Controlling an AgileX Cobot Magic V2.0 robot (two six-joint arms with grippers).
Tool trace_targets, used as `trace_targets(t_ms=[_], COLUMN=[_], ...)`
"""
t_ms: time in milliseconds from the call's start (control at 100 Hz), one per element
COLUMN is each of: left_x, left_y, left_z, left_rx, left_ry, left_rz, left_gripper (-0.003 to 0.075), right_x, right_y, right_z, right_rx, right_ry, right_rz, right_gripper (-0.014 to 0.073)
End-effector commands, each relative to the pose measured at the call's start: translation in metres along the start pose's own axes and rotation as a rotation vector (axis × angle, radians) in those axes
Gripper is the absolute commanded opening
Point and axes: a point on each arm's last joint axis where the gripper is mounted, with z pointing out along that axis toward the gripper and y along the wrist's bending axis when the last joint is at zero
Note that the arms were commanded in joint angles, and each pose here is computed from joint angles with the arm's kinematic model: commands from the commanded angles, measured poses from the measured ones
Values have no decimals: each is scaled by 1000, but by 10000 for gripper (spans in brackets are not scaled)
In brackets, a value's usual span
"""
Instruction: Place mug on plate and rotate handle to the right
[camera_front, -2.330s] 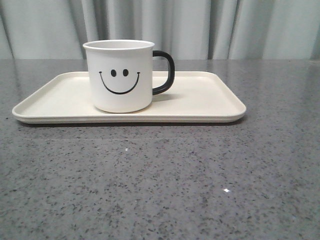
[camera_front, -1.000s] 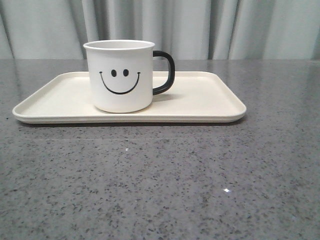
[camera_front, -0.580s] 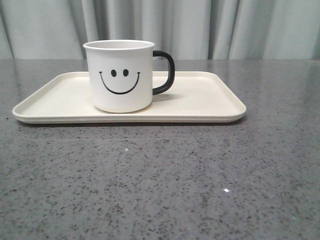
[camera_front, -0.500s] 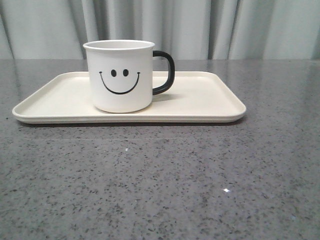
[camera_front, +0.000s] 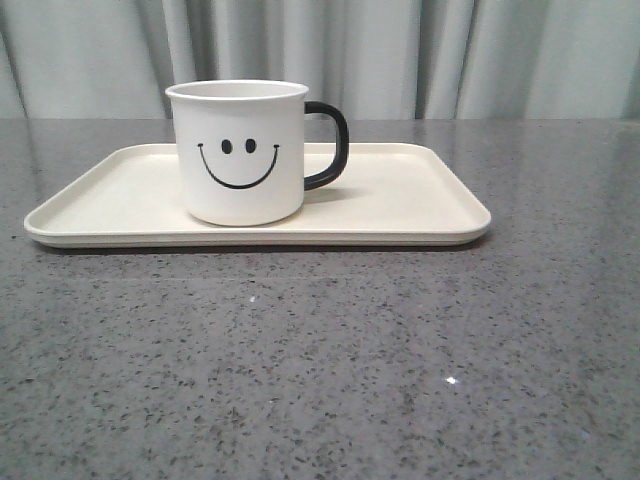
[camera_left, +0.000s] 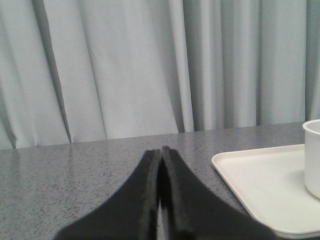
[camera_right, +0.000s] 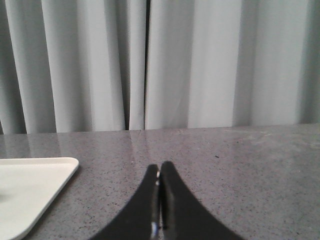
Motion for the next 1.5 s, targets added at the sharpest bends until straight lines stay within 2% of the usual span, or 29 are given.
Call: trace_targets(t_ms=[0, 210, 620, 970, 1240, 1490], left_x=[-5, -5, -5, -5, -5, -5], left_y=[-2, -2, -2, -2, -2, -2], left_z=[-3, -3, -3, -3, -3, -3], left_rx=[20, 20, 20, 20, 20, 20], left_ry=[-96, -96, -96, -96, -96, -96], left_rz=[-18, -18, -18, -18, -18, -18], left_gripper=[-20, -20, -20, -20, -20, -20], right_x=[-10, 10, 8, 7, 15, 17], right_y=[-4, -5, -6, 0, 2, 2], right_z=[-2, -1, -2, -1, -1, -2], right_rx=[51, 41, 56, -9, -34, -38], right_ry=[-91, -15, -37, -46, 36, 56], right_rz=[3, -1, -9, -58, -95, -106], right_gripper=[-111, -111, -111, -111, -111, -111])
